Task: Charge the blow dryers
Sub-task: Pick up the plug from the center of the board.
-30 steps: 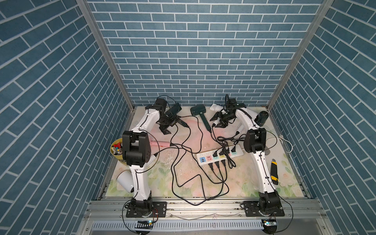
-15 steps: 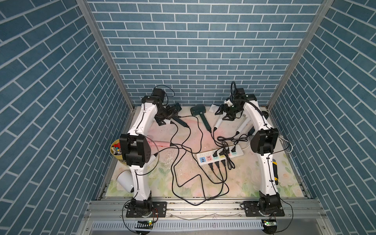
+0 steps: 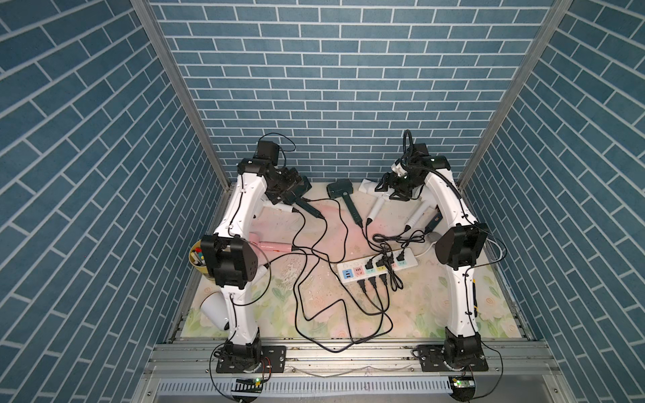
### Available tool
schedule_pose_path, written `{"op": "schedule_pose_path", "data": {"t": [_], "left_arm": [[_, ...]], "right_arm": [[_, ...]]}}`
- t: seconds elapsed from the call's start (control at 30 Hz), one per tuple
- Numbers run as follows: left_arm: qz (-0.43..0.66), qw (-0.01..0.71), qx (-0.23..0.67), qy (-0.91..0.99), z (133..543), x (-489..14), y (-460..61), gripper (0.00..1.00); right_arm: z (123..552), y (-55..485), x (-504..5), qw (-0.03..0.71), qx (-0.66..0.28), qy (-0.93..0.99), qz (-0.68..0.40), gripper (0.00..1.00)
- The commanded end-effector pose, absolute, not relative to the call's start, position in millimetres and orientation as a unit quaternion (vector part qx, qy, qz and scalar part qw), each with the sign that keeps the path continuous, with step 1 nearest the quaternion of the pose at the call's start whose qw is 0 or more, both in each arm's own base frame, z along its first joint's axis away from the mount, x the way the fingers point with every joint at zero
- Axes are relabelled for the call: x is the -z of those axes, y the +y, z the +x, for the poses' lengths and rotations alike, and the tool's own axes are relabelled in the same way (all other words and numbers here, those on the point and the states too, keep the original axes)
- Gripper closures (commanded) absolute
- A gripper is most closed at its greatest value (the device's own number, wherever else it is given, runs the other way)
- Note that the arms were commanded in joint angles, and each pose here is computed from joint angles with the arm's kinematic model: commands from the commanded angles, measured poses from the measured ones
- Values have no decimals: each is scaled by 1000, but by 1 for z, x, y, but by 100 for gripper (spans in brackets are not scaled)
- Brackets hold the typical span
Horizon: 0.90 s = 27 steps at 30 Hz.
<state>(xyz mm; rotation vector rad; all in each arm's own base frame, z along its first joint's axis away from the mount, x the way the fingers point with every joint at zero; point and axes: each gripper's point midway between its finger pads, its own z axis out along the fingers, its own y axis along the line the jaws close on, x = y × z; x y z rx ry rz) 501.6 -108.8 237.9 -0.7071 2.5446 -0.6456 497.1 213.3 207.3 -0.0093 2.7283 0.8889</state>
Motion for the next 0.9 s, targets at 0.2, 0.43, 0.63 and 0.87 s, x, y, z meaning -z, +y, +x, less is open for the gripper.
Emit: {"op": "schedule_pose_path", "data": {"t": [0.2, 0.43, 0.63, 0.87], "left_arm": [[-240, 68, 255, 934, 499, -166, -169, 12], [-244, 60, 257, 933, 481, -167, -163, 11], [-245, 49, 266, 931, 464, -175, -160, 11], [-238, 41, 260, 935, 443, -179, -151, 11]], "right_arm": [[470, 256, -176, 69, -315, 945, -60, 28], [439, 289, -147, 30, -280, 954, -106, 31], [417, 313, -120, 13, -222, 966, -135, 34], [402, 330, -91, -5, -178, 975, -131, 44]]}}
